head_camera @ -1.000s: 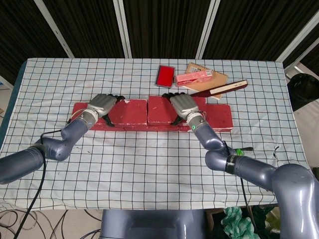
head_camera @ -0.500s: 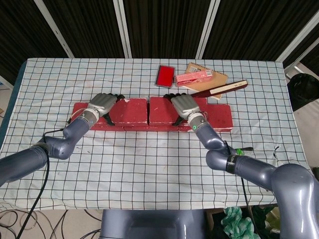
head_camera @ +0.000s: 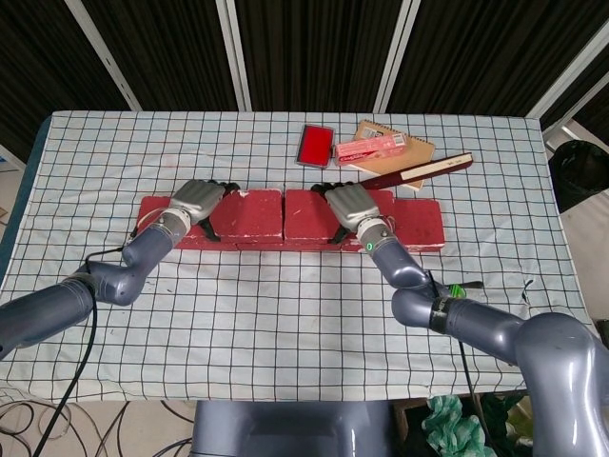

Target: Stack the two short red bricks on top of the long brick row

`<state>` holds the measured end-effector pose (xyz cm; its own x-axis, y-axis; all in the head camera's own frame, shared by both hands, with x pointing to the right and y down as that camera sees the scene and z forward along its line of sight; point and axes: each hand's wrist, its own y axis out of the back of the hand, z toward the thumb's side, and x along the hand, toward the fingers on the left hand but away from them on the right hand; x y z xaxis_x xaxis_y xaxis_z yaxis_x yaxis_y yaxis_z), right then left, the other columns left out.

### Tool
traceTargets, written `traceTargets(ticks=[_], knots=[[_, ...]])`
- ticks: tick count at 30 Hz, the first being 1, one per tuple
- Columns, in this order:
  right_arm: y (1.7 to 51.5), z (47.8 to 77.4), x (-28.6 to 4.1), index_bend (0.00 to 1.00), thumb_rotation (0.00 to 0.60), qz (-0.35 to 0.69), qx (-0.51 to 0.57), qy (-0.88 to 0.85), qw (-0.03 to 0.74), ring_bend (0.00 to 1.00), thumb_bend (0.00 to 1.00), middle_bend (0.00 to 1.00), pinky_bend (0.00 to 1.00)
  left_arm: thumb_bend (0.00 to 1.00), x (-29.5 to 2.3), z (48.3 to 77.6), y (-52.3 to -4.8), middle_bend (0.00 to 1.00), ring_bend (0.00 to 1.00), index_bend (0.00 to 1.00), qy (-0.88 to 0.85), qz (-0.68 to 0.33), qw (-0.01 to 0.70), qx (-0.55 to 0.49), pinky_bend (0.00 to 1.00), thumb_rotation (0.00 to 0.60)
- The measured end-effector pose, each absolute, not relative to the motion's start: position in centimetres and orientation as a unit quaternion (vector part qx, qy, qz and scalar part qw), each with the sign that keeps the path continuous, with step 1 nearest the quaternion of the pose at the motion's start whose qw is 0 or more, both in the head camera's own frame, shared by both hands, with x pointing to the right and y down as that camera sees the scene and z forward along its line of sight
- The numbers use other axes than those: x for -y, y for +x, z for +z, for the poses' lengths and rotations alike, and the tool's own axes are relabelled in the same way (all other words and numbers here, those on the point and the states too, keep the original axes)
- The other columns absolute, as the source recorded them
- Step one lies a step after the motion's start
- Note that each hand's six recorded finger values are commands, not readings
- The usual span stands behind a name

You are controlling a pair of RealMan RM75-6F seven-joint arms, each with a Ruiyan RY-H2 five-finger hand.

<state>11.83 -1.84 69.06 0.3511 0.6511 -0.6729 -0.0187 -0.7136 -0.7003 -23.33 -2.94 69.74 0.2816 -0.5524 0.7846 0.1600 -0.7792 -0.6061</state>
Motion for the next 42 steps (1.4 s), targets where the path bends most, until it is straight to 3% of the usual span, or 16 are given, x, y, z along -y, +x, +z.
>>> traceTargets(ticks=[42], knots=[[11.94,69.75,1.74,0.25,0.600,0.540,0.205,-0.753,0.315,0.26,0.26,0.26,0.31,0.17,2.93,70.47,-22.74,0.23,0.13,0.16,-0.738,-0.588,0.303,-0.130,0.24,0.600]])
